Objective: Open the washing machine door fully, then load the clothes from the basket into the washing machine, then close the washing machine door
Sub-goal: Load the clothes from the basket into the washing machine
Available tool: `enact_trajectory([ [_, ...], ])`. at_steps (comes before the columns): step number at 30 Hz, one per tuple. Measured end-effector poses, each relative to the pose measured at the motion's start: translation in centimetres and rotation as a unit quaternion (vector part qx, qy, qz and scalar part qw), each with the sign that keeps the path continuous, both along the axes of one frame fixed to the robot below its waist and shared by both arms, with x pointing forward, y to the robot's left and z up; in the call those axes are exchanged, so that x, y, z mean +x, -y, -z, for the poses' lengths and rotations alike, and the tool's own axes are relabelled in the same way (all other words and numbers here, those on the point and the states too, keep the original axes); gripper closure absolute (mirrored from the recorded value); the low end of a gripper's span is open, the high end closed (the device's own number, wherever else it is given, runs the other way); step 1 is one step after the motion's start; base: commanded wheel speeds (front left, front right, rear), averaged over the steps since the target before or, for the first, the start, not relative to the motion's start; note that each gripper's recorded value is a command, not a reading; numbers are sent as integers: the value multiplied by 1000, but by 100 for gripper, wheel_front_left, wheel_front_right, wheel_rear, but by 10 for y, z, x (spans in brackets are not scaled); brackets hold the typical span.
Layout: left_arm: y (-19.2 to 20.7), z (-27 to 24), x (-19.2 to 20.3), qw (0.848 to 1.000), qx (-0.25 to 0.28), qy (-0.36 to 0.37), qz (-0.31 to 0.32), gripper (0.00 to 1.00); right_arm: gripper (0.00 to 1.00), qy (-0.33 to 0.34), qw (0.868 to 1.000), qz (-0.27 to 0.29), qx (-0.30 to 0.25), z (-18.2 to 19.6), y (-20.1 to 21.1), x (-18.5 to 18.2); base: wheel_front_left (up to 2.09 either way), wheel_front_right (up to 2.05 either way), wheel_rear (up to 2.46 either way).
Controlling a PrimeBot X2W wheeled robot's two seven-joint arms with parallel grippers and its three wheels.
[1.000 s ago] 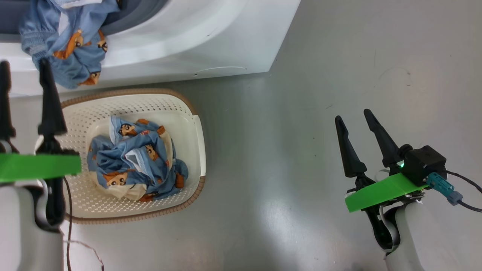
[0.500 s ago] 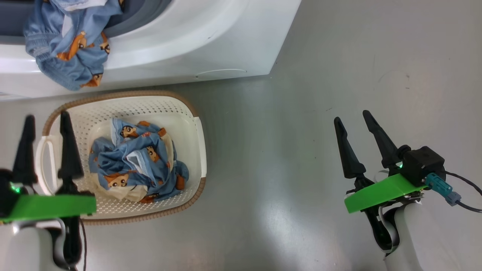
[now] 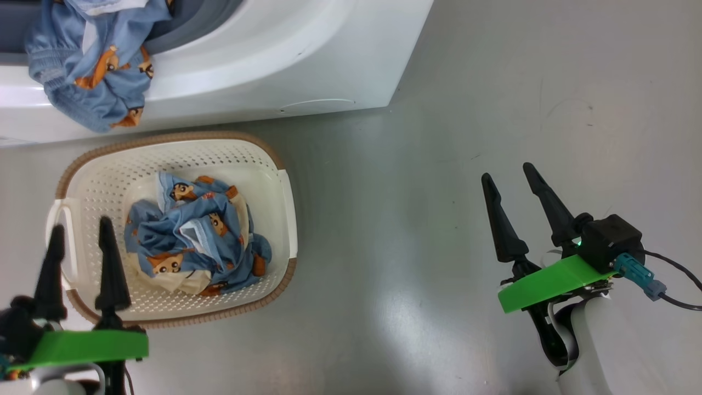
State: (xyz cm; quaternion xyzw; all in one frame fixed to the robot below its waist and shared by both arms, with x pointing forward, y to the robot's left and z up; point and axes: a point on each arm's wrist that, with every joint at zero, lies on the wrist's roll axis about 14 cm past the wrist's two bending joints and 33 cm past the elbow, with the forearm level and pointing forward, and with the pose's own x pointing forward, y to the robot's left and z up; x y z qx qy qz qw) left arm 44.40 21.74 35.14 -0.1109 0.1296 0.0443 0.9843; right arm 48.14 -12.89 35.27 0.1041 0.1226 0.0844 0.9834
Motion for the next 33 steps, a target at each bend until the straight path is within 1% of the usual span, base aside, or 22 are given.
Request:
enact_trajectory([
  [5, 2, 7, -11, 1000, -1, -16, 0, 0, 0, -1, 1000, 0, 0, 1, 0, -1, 0, 0, 0],
  [22, 11, 12, -10, 1000, -8, -22, 9, 0, 0, -2, 1000, 3, 2, 0, 2, -1, 0, 0, 0],
  [27, 21, 5, 12, 1000, -11, -1, 29, 0, 0, -3, 1000, 4, 2, 1, 2, -1, 0, 0, 0],
  [33, 36, 3, 37, 998, -31, 12, 46, 0, 0, -6, 1000, 5, 3, 3, 3, -2, 0, 0, 0],
])
